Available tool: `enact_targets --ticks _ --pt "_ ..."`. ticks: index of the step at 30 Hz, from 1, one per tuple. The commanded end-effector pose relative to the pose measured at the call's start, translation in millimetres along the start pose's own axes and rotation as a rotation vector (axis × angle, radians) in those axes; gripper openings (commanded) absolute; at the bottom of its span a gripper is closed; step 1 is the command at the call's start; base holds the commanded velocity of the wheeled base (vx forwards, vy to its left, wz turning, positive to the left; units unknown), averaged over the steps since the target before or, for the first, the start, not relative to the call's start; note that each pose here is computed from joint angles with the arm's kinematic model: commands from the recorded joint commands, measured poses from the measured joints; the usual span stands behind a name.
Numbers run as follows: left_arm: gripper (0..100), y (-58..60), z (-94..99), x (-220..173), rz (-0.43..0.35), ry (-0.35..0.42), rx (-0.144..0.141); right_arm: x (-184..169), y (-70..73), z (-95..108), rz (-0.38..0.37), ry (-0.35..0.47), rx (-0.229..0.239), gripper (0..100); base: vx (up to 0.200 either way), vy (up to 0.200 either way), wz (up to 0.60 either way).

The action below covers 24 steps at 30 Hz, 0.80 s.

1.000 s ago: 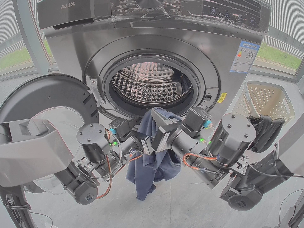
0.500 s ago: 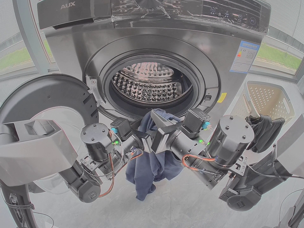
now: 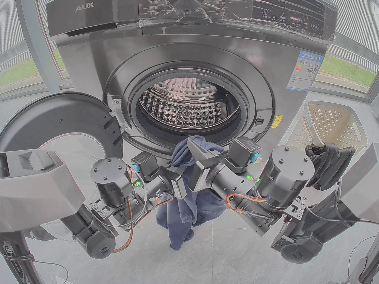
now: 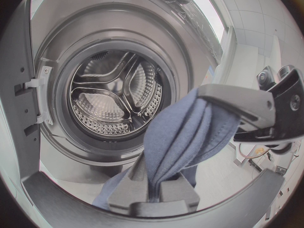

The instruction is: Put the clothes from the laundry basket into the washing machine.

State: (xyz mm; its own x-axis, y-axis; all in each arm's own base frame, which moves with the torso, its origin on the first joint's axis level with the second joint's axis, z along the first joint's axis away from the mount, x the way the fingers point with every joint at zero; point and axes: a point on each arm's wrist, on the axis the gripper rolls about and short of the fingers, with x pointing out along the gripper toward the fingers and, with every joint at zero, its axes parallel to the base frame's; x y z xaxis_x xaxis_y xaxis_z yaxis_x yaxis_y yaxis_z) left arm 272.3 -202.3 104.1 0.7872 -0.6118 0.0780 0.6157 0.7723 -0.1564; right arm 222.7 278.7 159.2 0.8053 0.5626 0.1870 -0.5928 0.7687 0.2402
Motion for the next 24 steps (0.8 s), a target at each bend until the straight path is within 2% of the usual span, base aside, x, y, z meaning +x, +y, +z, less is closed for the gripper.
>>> enact_targets --ticks 1,2,3,6,8,10,13,14,15,16,18,19,24 --pt "0 -3.0 14.6 -14.3 -0.030 -0.020 0.004 -3.0 -0.5 -5.0 0.004 0.018 -0.002 0 0.000 0.000 0.00" --pt "0 -2.7 17.5 -17.2 -0.032 -0.024 0.006 -5.3 -1.1 -7.4 0.005 0.029 -0.005 0 0.000 0.000 0.00" --pt "0 -2.0 19.4 -18.1 -0.030 -0.030 0.006 -5.8 -1.2 -7.7 0.008 0.029 -0.004 100 0.000 0.000 0.00" --pt "0 0.8 28.9 -21.7 -0.021 -0.057 0.009 -16.4 -6.9 -11.4 0.023 0.068 -0.010 100 0.000 0.000 0.00" --pt "0 7.5 37.9 -23.0 0.001 -0.087 0.006 -30.0 -14.4 -7.4 0.035 0.100 -0.022 100 0.000 0.000 0.00" --pt "0 16.0 45.8 -23.4 0.027 -0.116 0.011 -43.8 -23.0 -5.2 0.043 0.135 -0.037 100 0.000 0.000 0.00" --pt "0 20.2 57.8 -24.2 0.035 -0.159 0.013 -59.9 -40.1 -10.6 0.028 0.203 -0.066 100 0.000 0.000 0.00" --pt "0 20.2 57.8 -24.2 0.035 -0.159 0.013 -59.9 -40.1 -10.6 0.028 0.203 -0.066 100 0.000 0.000 0.00" --pt "0 20.6 62.9 -25.3 0.035 -0.176 0.016 -65.6 -53.5 -15.3 0.006 0.240 -0.084 100 0.000 0.000 0.00" --pt "0 19.7 66.9 -27.4 0.033 -0.188 0.018 -68.3 -60.7 -18.3 -0.005 0.261 -0.090 100 0.000 0.000 0.00" --pt "0 17.5 69.7 -28.9 0.024 -0.196 0.019 -68.9 -65.9 -19.8 -0.015 0.271 -0.094 100 0.000 0.000 0.00" --pt "0 13.9 75.0 -32.5 0.001 -0.209 0.021 -67.4 -78.9 -25.9 -0.043 0.299 -0.107 100 0.000 0.000 0.00" --pt "0 7.6 86.0 -42.8 -0.035 -0.235 0.025 -55.1 -100.3 -40.6 -0.073 0.331 -0.128 100 0.000 0.000 0.00"
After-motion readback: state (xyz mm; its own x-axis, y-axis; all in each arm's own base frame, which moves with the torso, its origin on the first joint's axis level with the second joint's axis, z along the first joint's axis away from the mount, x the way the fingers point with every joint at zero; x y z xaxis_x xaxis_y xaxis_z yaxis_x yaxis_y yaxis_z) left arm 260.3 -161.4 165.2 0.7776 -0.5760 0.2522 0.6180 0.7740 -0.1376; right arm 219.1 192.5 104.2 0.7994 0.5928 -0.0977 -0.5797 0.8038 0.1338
